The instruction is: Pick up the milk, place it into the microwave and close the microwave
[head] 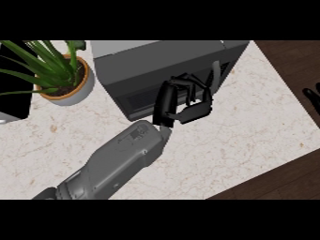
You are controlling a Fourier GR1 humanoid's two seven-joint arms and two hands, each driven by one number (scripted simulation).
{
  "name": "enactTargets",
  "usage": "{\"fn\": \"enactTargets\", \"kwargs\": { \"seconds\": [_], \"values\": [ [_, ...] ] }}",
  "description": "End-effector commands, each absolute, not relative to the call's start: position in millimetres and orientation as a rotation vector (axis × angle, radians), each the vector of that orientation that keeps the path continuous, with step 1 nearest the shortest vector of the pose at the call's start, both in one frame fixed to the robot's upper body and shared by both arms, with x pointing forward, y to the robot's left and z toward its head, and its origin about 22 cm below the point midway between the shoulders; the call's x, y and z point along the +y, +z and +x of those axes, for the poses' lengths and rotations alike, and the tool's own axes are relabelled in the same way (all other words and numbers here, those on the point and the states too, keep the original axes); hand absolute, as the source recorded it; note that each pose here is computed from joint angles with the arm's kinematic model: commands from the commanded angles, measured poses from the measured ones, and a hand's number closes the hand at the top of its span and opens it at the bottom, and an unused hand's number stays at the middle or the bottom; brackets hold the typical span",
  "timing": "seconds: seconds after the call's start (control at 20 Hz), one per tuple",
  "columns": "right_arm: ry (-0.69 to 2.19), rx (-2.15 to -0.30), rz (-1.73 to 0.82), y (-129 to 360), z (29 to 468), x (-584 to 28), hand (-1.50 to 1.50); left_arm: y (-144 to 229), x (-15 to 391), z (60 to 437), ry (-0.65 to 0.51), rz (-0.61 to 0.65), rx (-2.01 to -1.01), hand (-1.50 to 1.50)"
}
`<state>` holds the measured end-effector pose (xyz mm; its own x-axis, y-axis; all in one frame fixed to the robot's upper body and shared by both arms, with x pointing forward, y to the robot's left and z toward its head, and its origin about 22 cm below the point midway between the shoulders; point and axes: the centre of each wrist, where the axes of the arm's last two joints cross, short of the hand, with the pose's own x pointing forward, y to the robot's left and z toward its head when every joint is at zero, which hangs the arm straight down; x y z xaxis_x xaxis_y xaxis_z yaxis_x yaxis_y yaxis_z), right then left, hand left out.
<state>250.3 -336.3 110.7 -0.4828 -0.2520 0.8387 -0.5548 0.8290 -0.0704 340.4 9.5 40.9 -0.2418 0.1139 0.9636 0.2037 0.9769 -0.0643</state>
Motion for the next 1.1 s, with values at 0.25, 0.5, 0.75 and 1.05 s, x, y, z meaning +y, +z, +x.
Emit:
{"fn": "enactTargets", "kwargs": {
  "seconds": [0.25, 0.5, 0.75, 1.05],
  "values": [
    [0.416, -2.089, 0.609, 123, 252, -337, -1.5, 50, 13, 360, -0.043, -0.209, -1.85, 1.5],
    [0.413, -2.095, 0.597, 130, 251, -342, -1.5, 52, 14, 363, -0.008, -0.21, -1.859, 1.5],
    [0.403, -2.097, 0.61, 135, 253, -345, -1.5, 47, 14, 361, -0.013, -0.213, -1.869, 1.5],
    [0.411, -2.093, 0.61, 141, 252, -349, -1.5, 44, 15, 362, -0.007, -0.215, -1.881, 1.5]
  ]
}}
